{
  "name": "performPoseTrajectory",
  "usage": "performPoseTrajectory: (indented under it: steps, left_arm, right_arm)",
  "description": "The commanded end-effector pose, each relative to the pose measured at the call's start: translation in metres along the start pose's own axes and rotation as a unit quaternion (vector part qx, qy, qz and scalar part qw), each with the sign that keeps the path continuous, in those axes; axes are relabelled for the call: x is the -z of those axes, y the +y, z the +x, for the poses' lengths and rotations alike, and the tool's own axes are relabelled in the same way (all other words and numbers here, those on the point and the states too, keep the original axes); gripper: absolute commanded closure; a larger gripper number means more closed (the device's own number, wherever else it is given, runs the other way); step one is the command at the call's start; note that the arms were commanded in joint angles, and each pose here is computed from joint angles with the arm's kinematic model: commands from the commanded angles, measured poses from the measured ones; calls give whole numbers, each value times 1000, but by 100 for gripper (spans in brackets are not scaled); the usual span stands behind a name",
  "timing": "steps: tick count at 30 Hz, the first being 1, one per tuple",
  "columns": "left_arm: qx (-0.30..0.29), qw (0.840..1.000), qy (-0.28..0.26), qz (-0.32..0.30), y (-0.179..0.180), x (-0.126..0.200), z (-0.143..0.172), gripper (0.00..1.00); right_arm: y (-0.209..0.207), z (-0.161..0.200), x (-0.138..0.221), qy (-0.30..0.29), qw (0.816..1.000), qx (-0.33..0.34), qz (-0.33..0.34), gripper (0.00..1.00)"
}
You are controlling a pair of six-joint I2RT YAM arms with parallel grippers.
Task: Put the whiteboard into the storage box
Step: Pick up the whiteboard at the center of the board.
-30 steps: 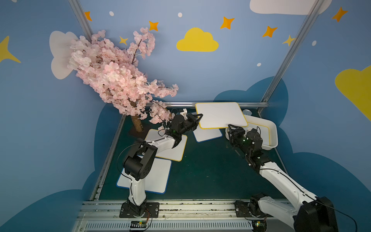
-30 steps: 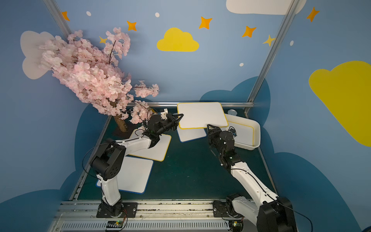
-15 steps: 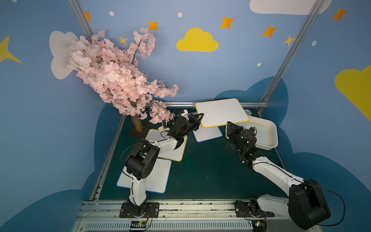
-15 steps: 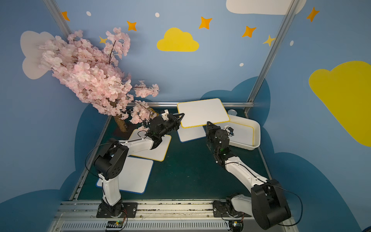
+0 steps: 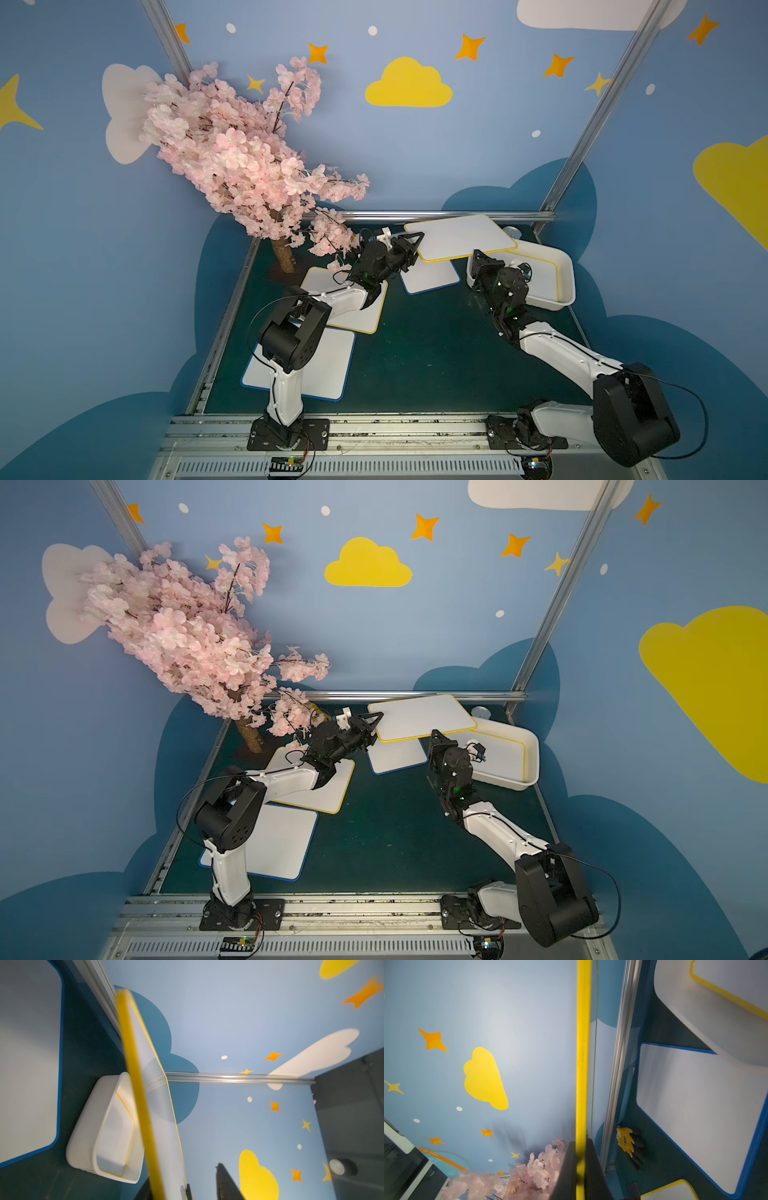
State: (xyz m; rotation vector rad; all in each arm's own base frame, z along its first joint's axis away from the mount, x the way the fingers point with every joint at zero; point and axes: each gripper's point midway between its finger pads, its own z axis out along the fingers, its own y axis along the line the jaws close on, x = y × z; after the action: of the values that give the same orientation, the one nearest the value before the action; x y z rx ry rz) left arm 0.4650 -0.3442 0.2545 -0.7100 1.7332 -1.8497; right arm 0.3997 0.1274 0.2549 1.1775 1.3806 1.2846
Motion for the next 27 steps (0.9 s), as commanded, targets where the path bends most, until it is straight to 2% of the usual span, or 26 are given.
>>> performPoseTrajectory:
  steps: [1,11,17,21,27]
  left_arm:
    - [-26,999,33,34,-31,1,9,45]
    - [-57,996,68,9,-24,5,12,21]
    - [-122,988,90,-33,-19,13,16,7]
    - [-160,979,109,-67,-13,19,18,2]
    - [-222,960,126,-112,-6,33,18,0]
  right_arm:
    - [30,-8,5,-21,999,17,-37,100]
    - [38,-9,4,-25,998,28,-43,100]
    - [41,-20,9,-46,998,34,-41,100]
    - [41,-26,9,-56,997,29,-45,100]
    - [45,-33,10,-70,996,27,-53,100]
